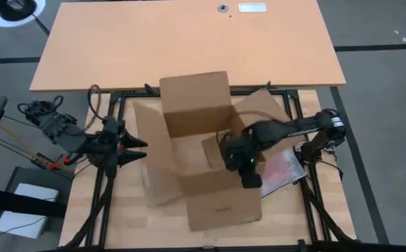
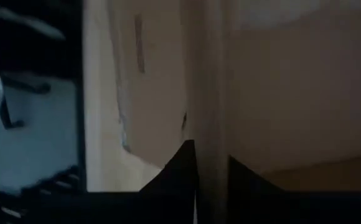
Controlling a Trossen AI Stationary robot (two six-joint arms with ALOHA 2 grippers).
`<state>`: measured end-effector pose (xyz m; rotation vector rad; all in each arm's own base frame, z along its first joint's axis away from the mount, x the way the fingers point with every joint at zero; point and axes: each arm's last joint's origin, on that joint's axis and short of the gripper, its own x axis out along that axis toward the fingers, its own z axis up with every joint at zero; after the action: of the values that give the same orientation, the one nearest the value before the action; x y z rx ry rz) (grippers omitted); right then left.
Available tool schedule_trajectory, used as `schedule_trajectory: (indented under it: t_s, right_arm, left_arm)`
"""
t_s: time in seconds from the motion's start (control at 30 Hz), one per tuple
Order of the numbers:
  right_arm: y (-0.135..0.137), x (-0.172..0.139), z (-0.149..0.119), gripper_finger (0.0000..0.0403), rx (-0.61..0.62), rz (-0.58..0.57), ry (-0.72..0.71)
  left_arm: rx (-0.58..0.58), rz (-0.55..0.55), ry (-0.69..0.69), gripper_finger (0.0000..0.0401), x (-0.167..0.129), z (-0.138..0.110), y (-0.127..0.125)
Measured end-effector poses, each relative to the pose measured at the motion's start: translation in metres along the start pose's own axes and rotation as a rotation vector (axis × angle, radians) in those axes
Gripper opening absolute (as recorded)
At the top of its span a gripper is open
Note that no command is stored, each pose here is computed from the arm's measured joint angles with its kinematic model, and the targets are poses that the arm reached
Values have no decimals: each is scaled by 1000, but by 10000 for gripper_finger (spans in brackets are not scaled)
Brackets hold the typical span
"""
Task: Unpack boxes
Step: Break down the cardboard box until it is fully flat using the red cutter
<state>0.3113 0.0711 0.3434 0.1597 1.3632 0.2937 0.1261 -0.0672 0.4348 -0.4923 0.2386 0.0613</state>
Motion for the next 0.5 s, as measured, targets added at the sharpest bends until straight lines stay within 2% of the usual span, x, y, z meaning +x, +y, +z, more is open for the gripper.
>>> schedule_trajectory:
  t_s: [0.17,0.3,0.4,0.5]
  right_arm:
    - [-6,-74,10,11,102,96,-262]
    - [-10,-116,23,11,84,105,-556]
    - [-18,-131,38,11,122,121,-751]
    - [-27,-129,50,11,210,156,-840]
  left_arm:
    - [-11,-24,-95,203,-19,27,-4]
    - [-6,-37,-189,203,-40,53,-5]
    - [13,-35,-246,203,-54,69,-4]
    - [14,-44,-295,203,-68,83,-4]
